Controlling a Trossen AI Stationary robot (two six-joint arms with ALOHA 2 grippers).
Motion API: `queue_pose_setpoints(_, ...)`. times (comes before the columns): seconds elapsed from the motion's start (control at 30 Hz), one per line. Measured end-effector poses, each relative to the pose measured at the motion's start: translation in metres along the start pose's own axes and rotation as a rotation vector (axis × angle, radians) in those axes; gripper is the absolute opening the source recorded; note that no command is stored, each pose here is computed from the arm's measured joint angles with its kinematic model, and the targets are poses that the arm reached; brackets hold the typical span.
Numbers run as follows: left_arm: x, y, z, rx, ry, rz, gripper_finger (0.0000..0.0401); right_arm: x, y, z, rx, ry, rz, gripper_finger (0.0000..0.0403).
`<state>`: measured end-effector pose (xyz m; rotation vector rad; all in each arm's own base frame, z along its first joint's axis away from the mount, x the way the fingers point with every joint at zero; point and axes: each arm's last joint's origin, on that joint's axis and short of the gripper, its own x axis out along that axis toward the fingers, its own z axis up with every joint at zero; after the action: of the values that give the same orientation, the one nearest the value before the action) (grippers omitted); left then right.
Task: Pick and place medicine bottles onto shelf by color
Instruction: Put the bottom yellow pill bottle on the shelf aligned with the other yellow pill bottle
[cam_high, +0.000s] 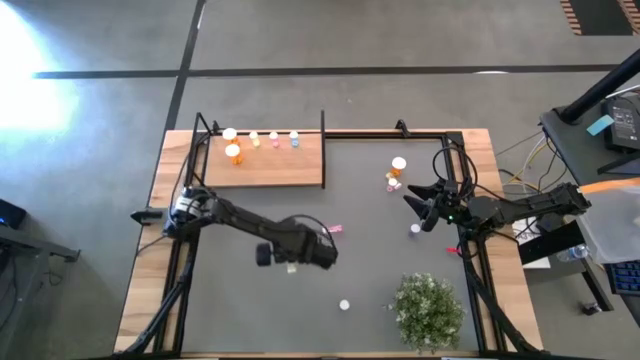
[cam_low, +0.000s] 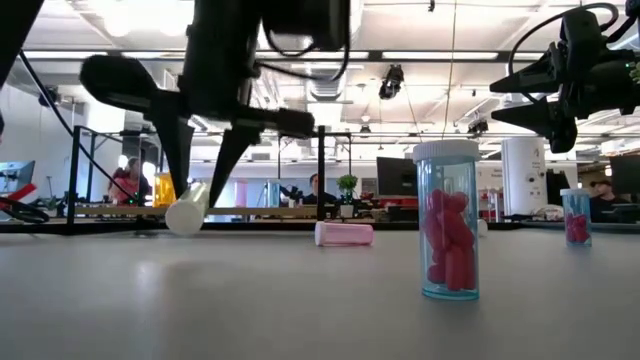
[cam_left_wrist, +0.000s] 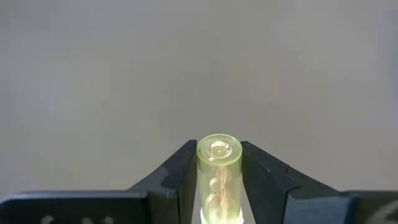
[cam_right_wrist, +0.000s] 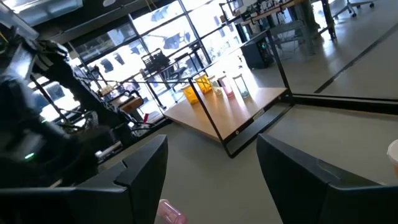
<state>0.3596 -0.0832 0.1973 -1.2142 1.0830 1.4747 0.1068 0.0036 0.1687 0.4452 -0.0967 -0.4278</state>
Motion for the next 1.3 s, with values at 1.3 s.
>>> queue_pose_setpoints(1.3,0.06,0.082,0.132,-0.789,0.13,-0.188,0.0098,0.0,0.0,0.0,0.0,0.0,0.0,0.0237)
